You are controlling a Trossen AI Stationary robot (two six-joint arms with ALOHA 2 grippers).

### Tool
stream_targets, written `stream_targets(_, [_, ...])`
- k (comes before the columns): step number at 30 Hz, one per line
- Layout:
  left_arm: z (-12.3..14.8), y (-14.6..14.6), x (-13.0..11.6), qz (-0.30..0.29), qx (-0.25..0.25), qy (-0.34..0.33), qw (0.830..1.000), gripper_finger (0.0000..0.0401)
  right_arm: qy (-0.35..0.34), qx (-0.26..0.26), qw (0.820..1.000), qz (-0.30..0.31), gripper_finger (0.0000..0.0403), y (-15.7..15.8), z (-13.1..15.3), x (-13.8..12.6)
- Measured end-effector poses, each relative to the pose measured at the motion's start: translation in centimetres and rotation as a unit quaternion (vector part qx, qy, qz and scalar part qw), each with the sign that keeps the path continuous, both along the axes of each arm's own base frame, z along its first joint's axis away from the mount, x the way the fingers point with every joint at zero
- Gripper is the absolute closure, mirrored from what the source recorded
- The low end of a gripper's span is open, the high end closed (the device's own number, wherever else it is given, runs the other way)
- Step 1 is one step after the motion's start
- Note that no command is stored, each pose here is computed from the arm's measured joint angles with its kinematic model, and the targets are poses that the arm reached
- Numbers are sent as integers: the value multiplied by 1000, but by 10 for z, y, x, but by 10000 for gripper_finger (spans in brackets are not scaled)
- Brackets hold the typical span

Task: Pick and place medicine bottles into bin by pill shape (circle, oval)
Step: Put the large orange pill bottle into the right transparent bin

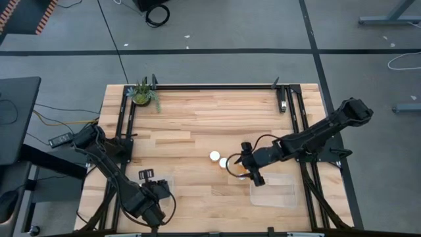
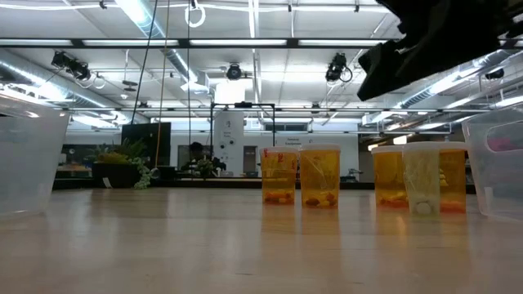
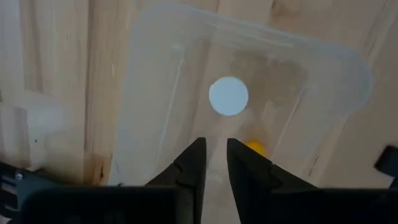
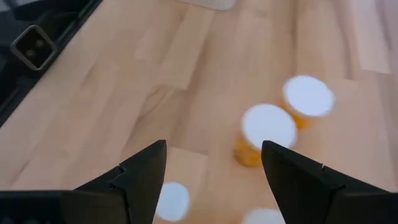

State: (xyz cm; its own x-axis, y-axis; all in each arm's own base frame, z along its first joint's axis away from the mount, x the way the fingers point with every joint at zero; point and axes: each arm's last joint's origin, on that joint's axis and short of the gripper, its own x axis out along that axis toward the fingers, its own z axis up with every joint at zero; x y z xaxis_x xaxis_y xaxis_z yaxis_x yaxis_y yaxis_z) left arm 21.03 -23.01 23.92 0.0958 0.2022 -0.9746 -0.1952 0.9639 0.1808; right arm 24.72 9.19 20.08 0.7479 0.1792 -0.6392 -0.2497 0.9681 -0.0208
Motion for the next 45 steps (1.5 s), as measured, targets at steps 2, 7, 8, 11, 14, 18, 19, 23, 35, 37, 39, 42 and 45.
stream_targets(2, [0,0,0,-5,1,1,1000,326,1,-1,1000,9,132,5,0,-1])
stream_targets(7, [0,2,1,-2,1,1,1000,331,21,3,1000,-3,132,7,-2,-5])
stream_targets(8, [0,2,2,-2,0,1,1000,332,24,3,1000,-10,132,7,-3,-5])
stream_targets(11, [0,3,3,0,1,1,1000,334,28,-2,999,-33,132,5,-4,-6])
stream_targets(14, [0,4,4,-5,2,4,1000,332,28,-10,998,-48,132,4,-3,-5])
stream_targets(18, [0,5,5,-6,2,4,1000,330,49,-19,994,-97,132,-3,6,-2])
stream_targets(19, [0,6,6,-5,2,5,1000,332,57,-20,992,-109,132,-5,8,-1])
stream_targets(23, [0,7,7,-4,3,5,1000,338,96,-38,986,-134,132,-8,13,15])
stream_targets(35, [0,10,10,-11,6,11,1000,340,215,-71,961,-159,132,-7,27,76])
stream_targets(37, [0,10,9,-21,8,13,1000,342,217,-60,963,-151,132,-7,29,79])
stream_targets(39, [0,12,10,-31,10,17,999,345,214,-56,963,-152,132,-7,30,80])
stream_targets(42, [0,14,13,-35,10,19,999,350,208,-50,964,-156,132,-7,30,82])
stream_targets(45, [0,17,15,-29,10,18,999,350,206,-48,965,-156,132,-3,27,83])
